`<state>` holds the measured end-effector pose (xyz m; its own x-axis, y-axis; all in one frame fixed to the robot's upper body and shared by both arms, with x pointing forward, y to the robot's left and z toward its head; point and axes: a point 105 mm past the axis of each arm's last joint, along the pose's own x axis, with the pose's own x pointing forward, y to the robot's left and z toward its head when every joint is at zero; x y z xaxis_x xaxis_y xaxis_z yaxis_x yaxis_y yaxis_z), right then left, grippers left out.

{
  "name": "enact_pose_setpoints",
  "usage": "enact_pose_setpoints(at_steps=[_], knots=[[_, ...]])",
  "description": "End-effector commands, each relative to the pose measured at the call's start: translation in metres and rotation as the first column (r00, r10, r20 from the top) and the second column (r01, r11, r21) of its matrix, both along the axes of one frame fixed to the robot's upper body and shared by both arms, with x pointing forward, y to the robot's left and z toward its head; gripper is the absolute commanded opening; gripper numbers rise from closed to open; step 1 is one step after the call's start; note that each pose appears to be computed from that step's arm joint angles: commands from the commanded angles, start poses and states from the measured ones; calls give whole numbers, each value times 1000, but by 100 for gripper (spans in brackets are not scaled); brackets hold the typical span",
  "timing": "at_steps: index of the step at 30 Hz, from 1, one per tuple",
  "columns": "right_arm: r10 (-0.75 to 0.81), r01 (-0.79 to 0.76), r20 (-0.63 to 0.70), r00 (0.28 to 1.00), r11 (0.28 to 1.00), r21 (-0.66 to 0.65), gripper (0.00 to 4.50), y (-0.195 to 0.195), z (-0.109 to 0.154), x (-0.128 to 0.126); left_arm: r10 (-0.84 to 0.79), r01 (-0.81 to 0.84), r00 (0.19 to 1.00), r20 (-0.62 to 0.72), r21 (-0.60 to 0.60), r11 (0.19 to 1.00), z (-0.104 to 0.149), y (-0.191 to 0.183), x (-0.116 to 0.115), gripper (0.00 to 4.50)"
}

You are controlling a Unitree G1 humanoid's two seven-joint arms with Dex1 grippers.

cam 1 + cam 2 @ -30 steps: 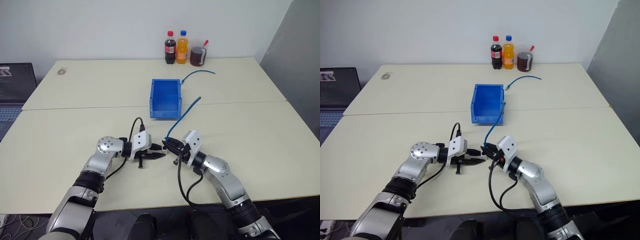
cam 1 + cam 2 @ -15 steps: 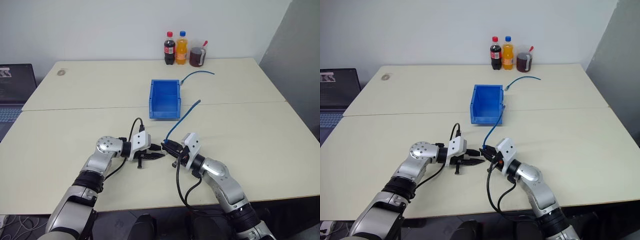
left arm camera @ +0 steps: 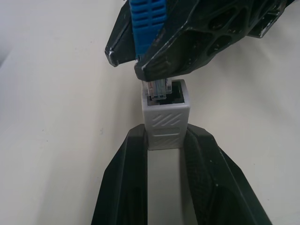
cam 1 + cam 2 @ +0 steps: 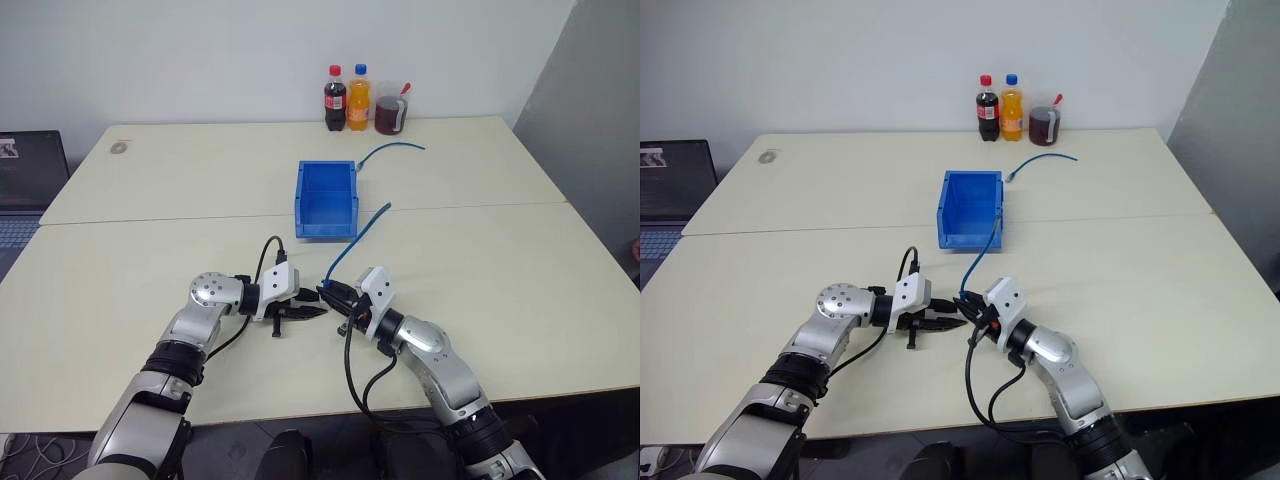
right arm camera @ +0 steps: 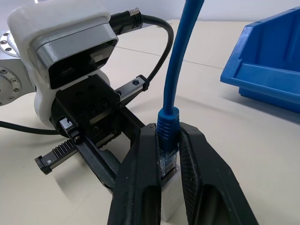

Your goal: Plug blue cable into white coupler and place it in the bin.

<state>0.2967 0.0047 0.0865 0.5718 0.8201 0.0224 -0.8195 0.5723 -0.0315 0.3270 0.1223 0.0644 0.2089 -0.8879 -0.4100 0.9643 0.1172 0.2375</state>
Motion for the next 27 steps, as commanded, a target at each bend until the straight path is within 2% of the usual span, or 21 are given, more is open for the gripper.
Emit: enact_pose_setpoints(at_steps=[1,14,21,26,27], knots=[[49,-54,-67,997,996,-65,27,3,-21,-11,47,-42,997,-61,76,996,-19,15,-3,77],[37,-51,-120,992,992,-120,27,11,-39,-8,54,-49,997,-57,78,996,-19,15,-3,77],[-37,-27,-230,972,963,-267,27,-1,-81,-3,65,-61,997,-38,90,994,-20,19,-3,77],[-45,-28,-260,964,963,-267,27,-4,-87,-5,88,-86,996,-16,89,992,-19,22,-1,77],[-47,-23,-257,965,964,-264,27,-5,-86,-4,97,-96,995,-15,84,992,-19,22,0,112]])
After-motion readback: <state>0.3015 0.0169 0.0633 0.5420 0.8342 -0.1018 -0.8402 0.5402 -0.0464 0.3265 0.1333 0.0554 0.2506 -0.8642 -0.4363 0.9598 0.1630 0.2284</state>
